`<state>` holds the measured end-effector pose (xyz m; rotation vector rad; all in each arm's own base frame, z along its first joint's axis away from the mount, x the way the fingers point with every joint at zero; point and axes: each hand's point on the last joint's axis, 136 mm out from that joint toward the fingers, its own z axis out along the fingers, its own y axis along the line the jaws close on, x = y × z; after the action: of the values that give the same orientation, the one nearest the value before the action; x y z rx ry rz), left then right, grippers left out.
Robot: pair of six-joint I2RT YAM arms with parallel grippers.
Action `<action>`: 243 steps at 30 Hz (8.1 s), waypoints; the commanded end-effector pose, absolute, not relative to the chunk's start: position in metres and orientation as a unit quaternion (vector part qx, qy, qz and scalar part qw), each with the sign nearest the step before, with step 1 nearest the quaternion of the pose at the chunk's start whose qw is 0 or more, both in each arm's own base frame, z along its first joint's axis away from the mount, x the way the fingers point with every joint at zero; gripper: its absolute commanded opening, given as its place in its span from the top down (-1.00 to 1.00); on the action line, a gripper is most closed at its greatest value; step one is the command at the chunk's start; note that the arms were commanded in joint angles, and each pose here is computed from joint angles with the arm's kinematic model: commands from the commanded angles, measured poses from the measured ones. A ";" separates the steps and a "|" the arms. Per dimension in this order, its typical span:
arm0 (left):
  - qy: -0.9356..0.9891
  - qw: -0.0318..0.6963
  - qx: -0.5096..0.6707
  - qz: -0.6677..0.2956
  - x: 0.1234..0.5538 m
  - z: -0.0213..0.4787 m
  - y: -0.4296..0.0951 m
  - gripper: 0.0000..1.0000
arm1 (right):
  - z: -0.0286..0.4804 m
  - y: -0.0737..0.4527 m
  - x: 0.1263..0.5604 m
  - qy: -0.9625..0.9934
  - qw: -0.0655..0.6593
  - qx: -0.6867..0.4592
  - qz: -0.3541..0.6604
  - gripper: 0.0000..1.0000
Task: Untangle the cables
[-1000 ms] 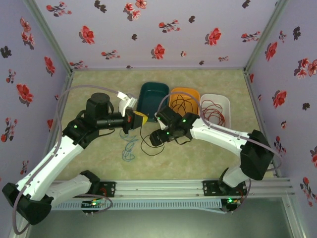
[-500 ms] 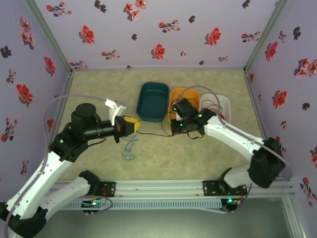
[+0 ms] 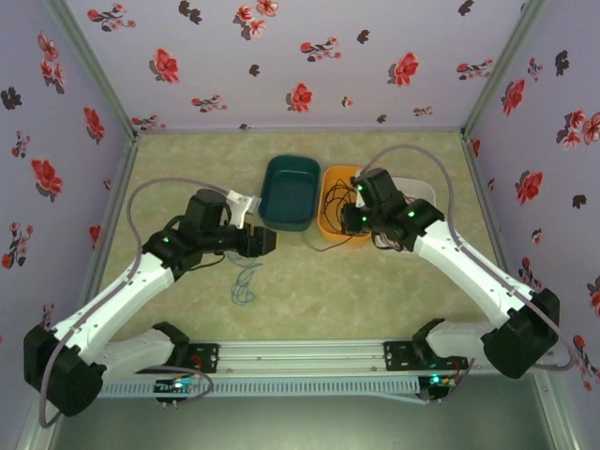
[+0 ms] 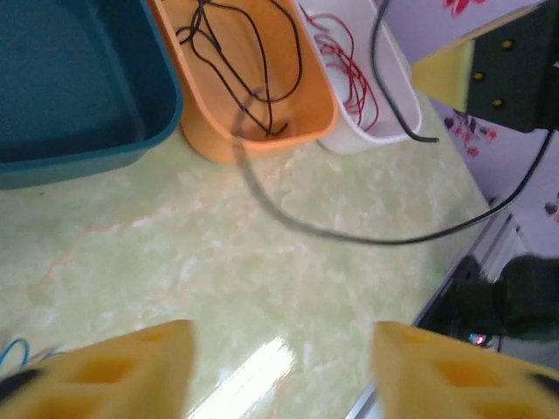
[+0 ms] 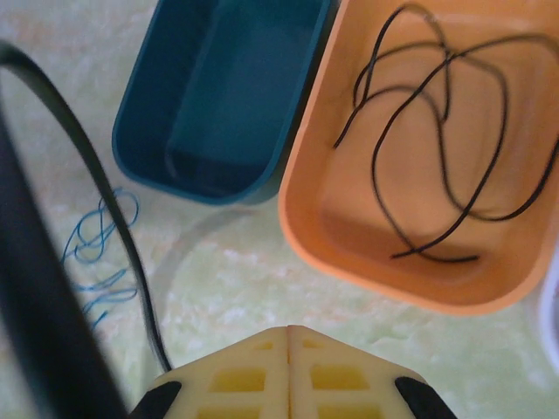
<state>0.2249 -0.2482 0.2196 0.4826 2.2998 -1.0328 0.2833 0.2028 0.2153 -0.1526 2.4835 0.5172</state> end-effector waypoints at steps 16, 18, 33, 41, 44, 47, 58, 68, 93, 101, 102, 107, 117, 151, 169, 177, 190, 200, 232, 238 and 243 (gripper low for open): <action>0.851 0.349 0.136 -0.368 0.254 0.230 -0.243 -0.99 | 0.232 0.132 0.385 0.926 0.362 -0.010 0.106 1.00; 0.854 0.351 0.133 -0.361 0.254 0.228 -0.240 -0.99 | 0.226 0.128 0.395 0.927 0.361 -0.004 0.101 1.00; 0.866 0.340 0.127 -0.345 0.260 0.209 -0.240 -0.99 | 0.163 0.135 0.446 0.939 0.333 0.015 0.089 1.00; 0.871 0.332 0.129 -0.338 0.263 0.202 -0.241 -0.99 | 0.112 0.146 0.447 0.957 0.270 0.021 0.105 1.00; 0.873 0.329 0.129 -0.336 0.264 0.200 -0.241 -0.99 | 0.099 0.148 0.444 0.963 0.248 0.023 0.107 1.00; 0.874 0.327 0.131 -0.334 0.265 0.197 -0.242 -0.99 | 0.089 0.147 0.440 0.967 0.233 0.024 0.100 0.91; 0.878 0.322 0.129 -0.329 0.267 0.191 -0.241 -0.99 | 0.101 0.138 0.438 0.968 0.239 0.016 0.075 0.45; 0.879 0.321 0.128 -0.328 0.269 0.189 -0.241 -0.99 | 0.105 0.131 0.439 0.968 0.245 0.016 0.055 0.70; 0.885 0.321 0.120 -0.315 0.273 0.182 -0.234 -0.99 | 0.069 0.169 0.478 0.954 0.269 -0.090 0.102 1.00; 0.888 0.316 0.116 -0.314 0.274 0.177 -0.235 -0.99 | 0.072 0.163 0.484 0.956 0.269 -0.091 0.080 0.83; 0.888 0.315 0.115 -0.313 0.274 0.177 -0.234 -0.99 | 0.076 0.163 0.485 0.955 0.271 -0.091 0.079 0.76; 0.889 0.315 0.107 -0.315 0.276 0.176 -0.234 -0.99 | 0.102 0.155 0.486 0.951 0.291 -0.086 0.060 0.52; 0.891 0.316 0.088 -0.313 0.281 0.174 -0.229 -0.99 | 0.154 0.140 0.471 0.939 0.335 -0.061 0.047 0.27; 0.945 0.248 -0.105 -0.188 0.284 0.049 -0.143 -0.03 | 0.144 0.261 0.291 0.923 0.358 -0.074 0.116 -0.99; 0.933 0.240 -0.122 -0.238 0.281 0.044 -0.157 0.87 | 0.105 0.329 0.271 0.931 0.310 -0.115 0.152 -0.99; 0.914 0.294 -0.121 -0.253 0.289 0.086 -0.154 0.95 | 0.093 0.364 0.255 0.926 0.295 -0.164 0.172 -0.89; 0.884 0.378 -0.110 -0.253 0.290 0.151 -0.139 1.00 | 0.094 0.411 0.243 0.909 0.297 -0.225 0.188 -0.86; 0.896 0.378 -0.040 -0.231 0.279 0.146 -0.139 1.00 | 0.135 0.386 0.253 0.900 0.349 -0.185 0.186 -0.76; 0.847 0.403 0.128 -0.322 0.244 0.184 -0.182 1.00 | 0.160 0.368 0.276 0.907 0.282 -0.145 0.277 -0.14; 0.836 0.416 0.130 -0.332 0.243 0.195 -0.183 1.00 | 0.158 0.375 0.269 0.899 0.268 -0.151 0.311 -0.12; 0.831 0.420 0.129 -0.340 0.242 0.199 -0.185 1.00 | 0.157 0.380 0.267 0.894 0.259 -0.142 0.338 -0.11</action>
<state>0.2446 -0.1799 0.1910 0.2857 2.1297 -0.8257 0.2682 0.3735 0.1422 -0.4117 2.4603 0.8050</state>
